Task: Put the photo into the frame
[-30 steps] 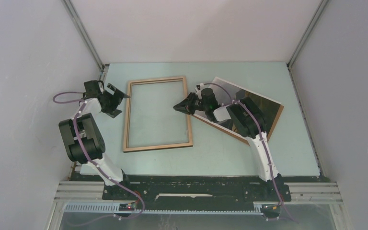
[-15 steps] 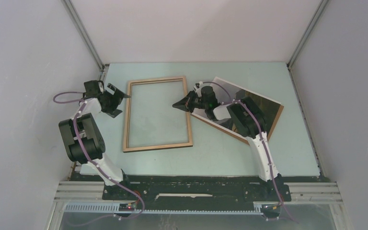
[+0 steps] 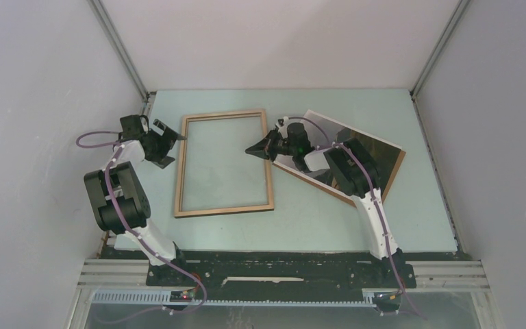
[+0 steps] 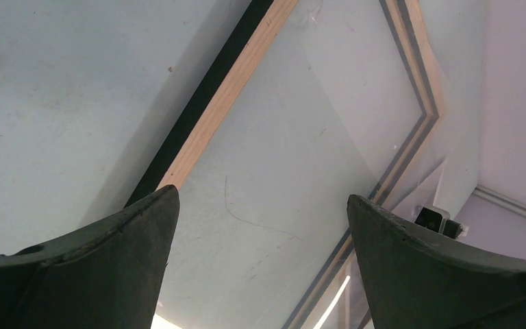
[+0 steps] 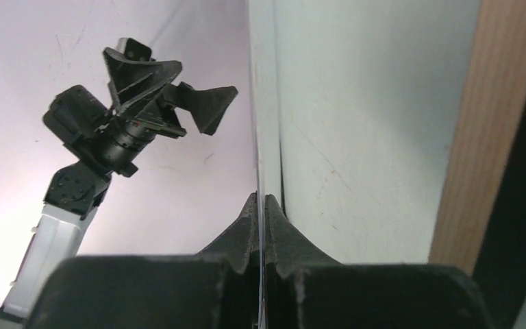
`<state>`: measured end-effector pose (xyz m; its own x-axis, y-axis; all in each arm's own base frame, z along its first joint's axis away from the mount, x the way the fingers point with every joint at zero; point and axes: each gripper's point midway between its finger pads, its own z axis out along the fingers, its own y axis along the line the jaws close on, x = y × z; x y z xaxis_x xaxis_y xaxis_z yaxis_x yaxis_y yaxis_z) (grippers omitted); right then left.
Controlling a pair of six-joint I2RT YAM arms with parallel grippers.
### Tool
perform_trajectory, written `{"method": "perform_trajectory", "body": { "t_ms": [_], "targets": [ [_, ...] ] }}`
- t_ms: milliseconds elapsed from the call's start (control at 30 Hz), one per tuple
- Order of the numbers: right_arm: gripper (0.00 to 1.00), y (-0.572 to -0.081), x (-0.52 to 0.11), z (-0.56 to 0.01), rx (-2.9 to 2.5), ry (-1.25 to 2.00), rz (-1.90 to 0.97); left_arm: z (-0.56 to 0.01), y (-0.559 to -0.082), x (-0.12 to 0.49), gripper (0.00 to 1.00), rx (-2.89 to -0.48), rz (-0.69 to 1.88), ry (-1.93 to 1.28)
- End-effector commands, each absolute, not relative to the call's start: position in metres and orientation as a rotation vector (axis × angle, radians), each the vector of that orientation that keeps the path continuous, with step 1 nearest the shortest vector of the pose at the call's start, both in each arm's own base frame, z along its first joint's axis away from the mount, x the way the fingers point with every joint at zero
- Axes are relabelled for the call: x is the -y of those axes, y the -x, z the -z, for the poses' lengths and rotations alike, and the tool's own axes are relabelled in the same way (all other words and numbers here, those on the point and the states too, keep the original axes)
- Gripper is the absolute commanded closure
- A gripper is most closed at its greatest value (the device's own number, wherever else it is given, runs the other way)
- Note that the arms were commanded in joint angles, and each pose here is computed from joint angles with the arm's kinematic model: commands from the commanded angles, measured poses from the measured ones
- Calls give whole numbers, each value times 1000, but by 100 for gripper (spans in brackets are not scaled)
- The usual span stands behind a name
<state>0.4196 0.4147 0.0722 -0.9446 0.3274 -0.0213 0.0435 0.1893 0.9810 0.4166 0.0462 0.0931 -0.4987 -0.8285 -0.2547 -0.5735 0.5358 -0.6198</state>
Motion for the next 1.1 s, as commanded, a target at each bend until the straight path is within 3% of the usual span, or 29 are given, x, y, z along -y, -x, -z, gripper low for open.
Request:
{"method": "perform_trajectory", "body": {
  "t_ms": [0, 1067],
  "targets": [
    [100, -425, -416, -107, -2144, -290, -1976, -85, -416, -43, 0, -2244, 668, 1157],
    [100, -424, -429, -102, -2083, -217, -1994, -77, -418, -46, 0, -2258, 654, 1175]
  ]
}}
